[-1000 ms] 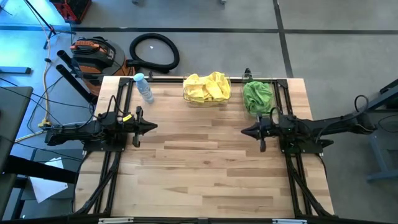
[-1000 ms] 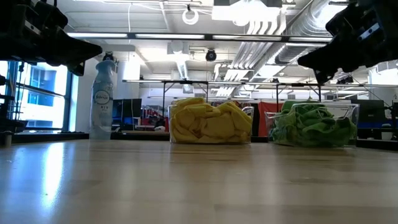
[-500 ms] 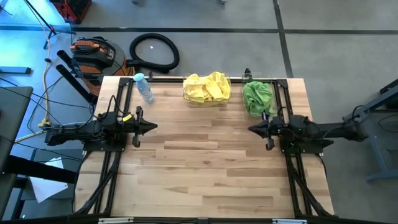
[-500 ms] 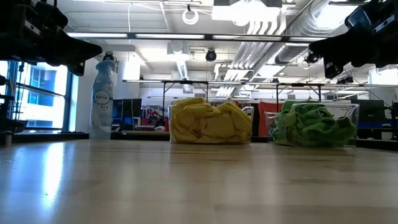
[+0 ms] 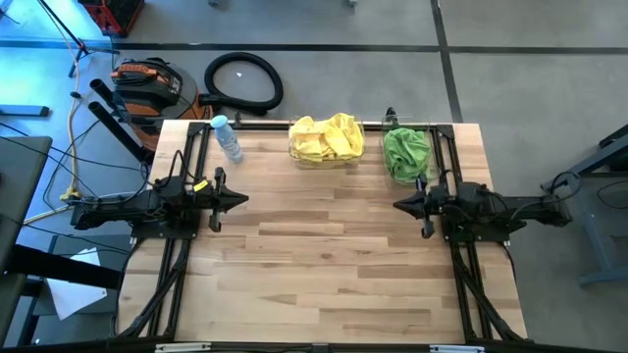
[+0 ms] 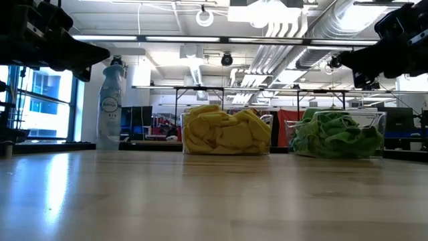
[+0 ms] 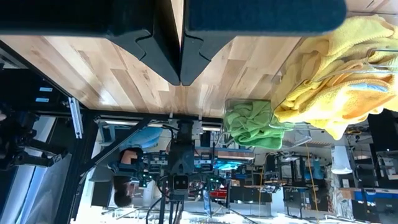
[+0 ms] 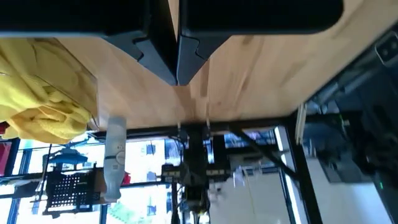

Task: Sort microfiber towel by color & place in baskets
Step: Return to Home Position

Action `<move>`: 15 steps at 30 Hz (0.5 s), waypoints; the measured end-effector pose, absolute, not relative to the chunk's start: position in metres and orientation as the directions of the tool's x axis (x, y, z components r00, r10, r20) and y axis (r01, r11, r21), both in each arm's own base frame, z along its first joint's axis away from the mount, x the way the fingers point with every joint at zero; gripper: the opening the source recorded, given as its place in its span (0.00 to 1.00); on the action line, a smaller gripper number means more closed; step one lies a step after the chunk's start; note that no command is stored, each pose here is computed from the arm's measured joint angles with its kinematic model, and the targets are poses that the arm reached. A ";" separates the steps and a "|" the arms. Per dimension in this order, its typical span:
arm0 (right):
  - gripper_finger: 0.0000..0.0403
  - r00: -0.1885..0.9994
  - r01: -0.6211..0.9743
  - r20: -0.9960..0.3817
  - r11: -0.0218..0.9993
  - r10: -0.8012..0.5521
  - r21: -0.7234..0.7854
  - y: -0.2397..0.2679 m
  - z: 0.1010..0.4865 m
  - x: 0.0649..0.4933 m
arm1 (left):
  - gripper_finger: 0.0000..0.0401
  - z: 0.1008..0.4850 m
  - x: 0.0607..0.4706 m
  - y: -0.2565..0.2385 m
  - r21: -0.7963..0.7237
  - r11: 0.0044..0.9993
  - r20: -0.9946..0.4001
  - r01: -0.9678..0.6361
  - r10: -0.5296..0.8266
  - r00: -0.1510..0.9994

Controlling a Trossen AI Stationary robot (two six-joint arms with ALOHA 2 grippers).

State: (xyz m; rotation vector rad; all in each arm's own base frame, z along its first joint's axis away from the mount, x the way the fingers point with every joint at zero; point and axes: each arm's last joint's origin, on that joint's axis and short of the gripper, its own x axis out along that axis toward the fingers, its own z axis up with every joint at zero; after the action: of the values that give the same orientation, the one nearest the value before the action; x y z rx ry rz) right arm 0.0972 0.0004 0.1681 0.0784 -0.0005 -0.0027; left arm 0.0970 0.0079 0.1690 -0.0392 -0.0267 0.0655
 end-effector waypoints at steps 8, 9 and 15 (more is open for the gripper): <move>0.00 0.999 -0.003 -0.049 0.999 0.000 -0.044 0.000 0.164 0.100 | 0.00 0.169 0.097 0.008 -0.040 0.997 0.025 -0.066 0.067 0.997; 0.00 0.999 -0.003 -0.052 0.998 0.000 -0.059 0.000 0.164 0.100 | 0.00 0.169 0.097 0.008 -0.040 0.997 0.025 -0.066 0.067 0.997; 0.00 0.998 -0.002 -0.057 0.999 0.000 -0.042 0.000 0.164 0.101 | 0.00 0.169 0.097 0.008 -0.040 0.997 0.025 -0.067 0.068 0.997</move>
State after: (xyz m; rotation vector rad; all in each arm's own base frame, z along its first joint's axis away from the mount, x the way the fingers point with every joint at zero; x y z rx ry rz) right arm 0.1006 0.0005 0.1638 -0.0416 0.0570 0.0012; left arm 0.0970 0.0079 0.1690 -0.0393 -0.0263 0.0676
